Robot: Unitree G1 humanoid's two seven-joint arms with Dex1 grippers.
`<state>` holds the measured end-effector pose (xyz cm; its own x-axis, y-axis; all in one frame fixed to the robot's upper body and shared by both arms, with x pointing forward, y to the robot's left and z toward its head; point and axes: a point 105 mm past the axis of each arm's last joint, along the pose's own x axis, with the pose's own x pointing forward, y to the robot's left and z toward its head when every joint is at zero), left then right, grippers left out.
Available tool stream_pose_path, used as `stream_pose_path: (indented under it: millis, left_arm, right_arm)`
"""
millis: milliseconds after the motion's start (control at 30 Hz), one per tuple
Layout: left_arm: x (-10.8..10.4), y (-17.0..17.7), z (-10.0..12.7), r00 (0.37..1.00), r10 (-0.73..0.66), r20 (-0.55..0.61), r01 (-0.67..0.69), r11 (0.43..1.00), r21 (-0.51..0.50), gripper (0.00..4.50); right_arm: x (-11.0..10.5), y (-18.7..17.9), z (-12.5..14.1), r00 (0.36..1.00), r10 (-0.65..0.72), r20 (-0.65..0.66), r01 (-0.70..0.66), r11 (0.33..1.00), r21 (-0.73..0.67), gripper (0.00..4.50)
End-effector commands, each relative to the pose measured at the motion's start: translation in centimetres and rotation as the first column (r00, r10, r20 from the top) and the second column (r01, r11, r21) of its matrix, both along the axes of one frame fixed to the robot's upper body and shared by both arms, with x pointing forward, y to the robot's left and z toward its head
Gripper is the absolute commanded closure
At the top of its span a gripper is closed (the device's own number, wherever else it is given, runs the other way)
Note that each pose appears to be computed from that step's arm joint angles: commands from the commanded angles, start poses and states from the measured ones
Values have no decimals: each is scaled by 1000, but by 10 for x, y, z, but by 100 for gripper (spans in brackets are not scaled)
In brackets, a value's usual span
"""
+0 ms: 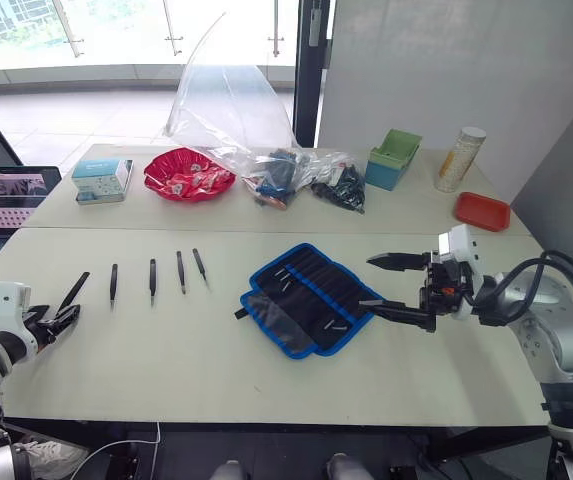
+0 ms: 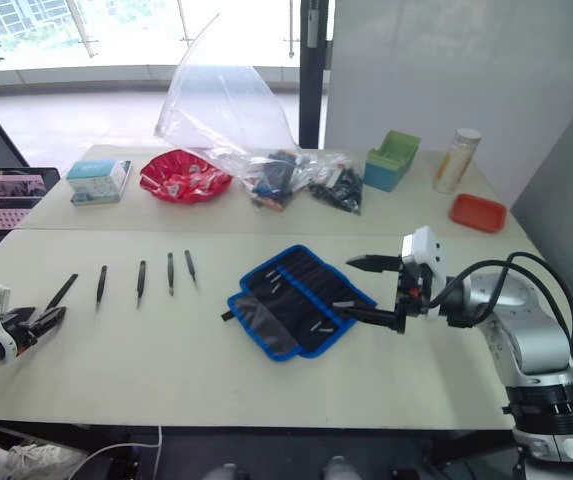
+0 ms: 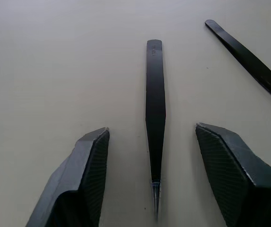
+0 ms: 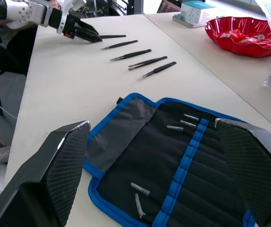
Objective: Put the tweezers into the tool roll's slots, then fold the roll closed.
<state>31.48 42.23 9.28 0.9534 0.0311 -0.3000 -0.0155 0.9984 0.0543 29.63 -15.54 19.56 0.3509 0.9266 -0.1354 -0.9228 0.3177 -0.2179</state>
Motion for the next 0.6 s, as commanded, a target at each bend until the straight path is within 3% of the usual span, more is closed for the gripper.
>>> stream_pose_path:
  millis: [33,200,300,367,433,567,600]
  left_arm:
    - [-3,0,-8,998,-27,-51,28,1000,8,280]
    - [-5,5,-3,999,-21,-29,21,1000,9,445]
    - [-2,5,15,997,-35,63,35,999,-1,448]
    - [3,-2,34,983,-74,168,86,994,-67,448]
    - [9,-16,54,955,-163,248,185,980,-68,448]
    - [25,-73,98,863,-382,330,408,913,-10,448]
    - [25,-88,105,835,-425,348,462,886,-27,450]
  right_arm:
    - [-1,-3,13,997,-34,70,34,999,5,0]
    - [-2,-4,13,996,-54,68,53,999,7,0]
    - [-3,-5,13,995,-74,63,74,997,13,0]
    - [-1,-6,10,994,-103,45,102,995,10,0]
    - [3,-8,4,989,-147,31,147,989,4,0]
    - [21,-5,-10,969,-243,-42,245,968,51,0]
    - [27,-4,-13,961,-276,-35,277,959,55,26]
